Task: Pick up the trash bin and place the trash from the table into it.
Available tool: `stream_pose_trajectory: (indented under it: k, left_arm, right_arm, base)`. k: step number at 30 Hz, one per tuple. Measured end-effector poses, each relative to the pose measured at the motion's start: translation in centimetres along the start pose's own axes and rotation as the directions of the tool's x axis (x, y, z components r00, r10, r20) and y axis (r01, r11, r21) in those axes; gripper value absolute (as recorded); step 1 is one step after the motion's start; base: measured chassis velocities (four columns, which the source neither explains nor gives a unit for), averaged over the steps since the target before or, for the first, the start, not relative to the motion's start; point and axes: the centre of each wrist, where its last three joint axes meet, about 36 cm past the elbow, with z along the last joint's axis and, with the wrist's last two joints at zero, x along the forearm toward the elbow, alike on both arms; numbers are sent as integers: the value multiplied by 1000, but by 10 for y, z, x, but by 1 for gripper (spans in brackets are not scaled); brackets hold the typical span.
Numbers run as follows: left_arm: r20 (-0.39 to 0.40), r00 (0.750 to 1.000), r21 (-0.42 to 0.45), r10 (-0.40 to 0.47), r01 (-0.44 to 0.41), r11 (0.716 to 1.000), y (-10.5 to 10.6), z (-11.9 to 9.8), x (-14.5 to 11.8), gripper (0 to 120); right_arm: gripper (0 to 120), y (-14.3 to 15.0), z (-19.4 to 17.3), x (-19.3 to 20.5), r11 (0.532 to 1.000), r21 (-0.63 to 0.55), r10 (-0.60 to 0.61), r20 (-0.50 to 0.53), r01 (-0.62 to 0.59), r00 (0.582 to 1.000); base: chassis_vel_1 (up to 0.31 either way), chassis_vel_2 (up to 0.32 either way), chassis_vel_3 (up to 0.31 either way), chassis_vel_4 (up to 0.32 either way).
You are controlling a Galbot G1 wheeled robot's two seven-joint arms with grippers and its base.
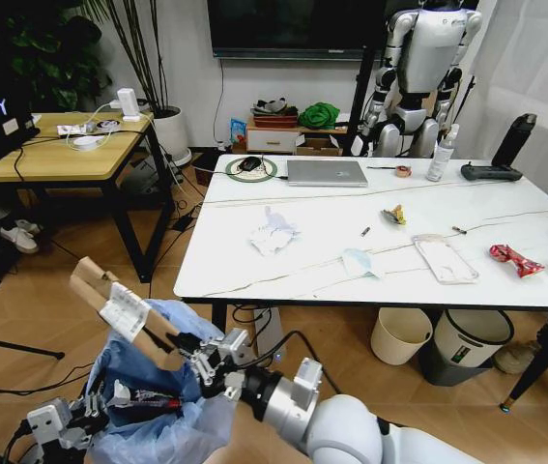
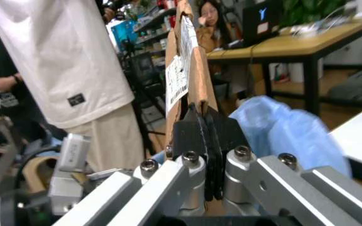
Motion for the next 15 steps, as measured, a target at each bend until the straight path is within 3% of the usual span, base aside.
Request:
stream_pose_trajectory:
  k: [4, 15]
  left_arm:
    - [2, 1000, 1, 0, 0, 1000, 0, 0, -1, 0]
    - [16, 1000, 11, -2, 2, 1000, 1, -6, -1, 0]
  right_arm:
    - [0, 3, 1, -10, 996, -77, -41, -2, 40, 999]
    - [0, 7, 15, 0, 992, -103, -76, -32, 72, 997]
  base:
    - [0, 0, 0, 0]
    - [0, 0, 0, 0]
